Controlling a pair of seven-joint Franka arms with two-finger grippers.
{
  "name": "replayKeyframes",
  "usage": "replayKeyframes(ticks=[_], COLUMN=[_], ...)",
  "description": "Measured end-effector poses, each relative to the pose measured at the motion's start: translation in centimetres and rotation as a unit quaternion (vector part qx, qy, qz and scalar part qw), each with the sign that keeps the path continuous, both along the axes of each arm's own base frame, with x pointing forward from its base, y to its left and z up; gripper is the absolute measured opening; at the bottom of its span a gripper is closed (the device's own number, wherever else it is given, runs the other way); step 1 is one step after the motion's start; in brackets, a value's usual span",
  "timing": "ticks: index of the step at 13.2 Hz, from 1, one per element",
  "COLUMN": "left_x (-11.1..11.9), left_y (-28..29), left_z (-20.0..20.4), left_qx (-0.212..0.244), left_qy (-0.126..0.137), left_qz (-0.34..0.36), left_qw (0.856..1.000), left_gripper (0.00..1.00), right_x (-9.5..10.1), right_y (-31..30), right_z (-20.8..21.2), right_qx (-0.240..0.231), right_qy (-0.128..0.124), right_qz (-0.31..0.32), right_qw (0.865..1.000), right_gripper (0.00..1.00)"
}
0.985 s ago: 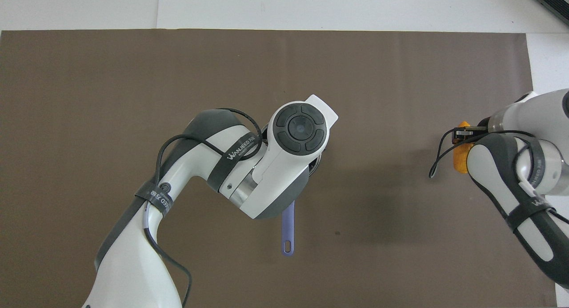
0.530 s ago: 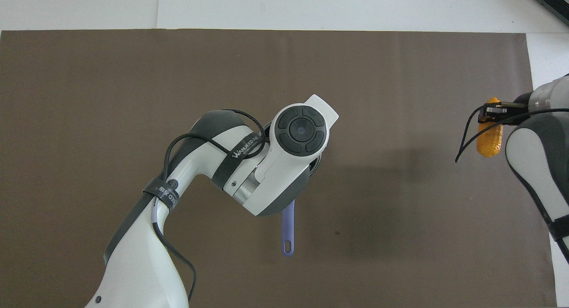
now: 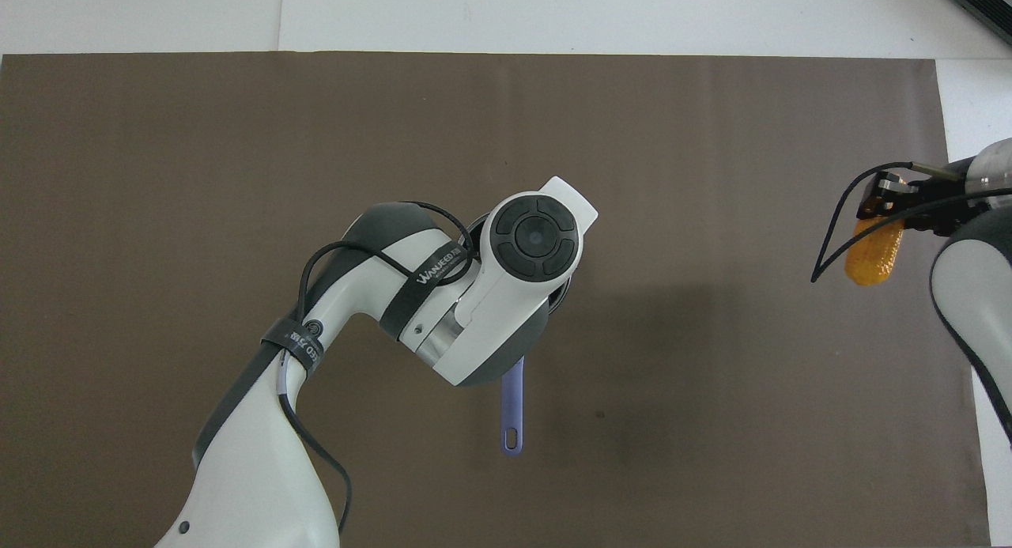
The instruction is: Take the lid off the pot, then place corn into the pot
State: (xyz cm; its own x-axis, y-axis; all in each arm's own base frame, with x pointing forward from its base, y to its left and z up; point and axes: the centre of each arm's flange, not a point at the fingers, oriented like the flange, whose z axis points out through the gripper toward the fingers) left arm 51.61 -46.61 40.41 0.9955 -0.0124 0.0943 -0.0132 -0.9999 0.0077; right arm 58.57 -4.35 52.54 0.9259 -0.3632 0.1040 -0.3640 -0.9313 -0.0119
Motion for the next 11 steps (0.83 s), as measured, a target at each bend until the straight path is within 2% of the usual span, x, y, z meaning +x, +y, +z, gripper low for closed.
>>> replayKeyframes(ticks=[1,2,4,8,11], left_x=[0.0,0.0,0.0,-0.1,-0.2], left_y=[0.0,0.0,0.0,0.0,0.5], left_z=[0.0,0.0,0.0,0.2,1.8], left_qx=[0.000,-0.001,0.000,-0.001,-0.001], left_qy=[0.000,0.000,0.001,0.000,-0.002], left_qz=[0.002,0.006,0.011,0.015,0.019], left_qw=[1.000,1.000,1.000,1.000,1.000], left_gripper=[0.79,0.79,0.60,0.59,0.59], right_x=[-0.1,-0.1,-0.2,-0.7,-1.0], right_y=[0.9,1.7,3.1,5.9,8.9], right_z=[0.0,-0.1,0.0,-0.1,0.1], right_qx=[0.002,0.004,0.007,0.011,0.016], right_qy=[0.004,0.008,0.010,0.014,0.012], right_qz=[-0.009,-0.018,-0.033,-0.061,-0.083], right_qw=[1.000,1.000,0.999,0.998,0.996], right_gripper=[0.39,0.39,0.39,0.39,0.39])
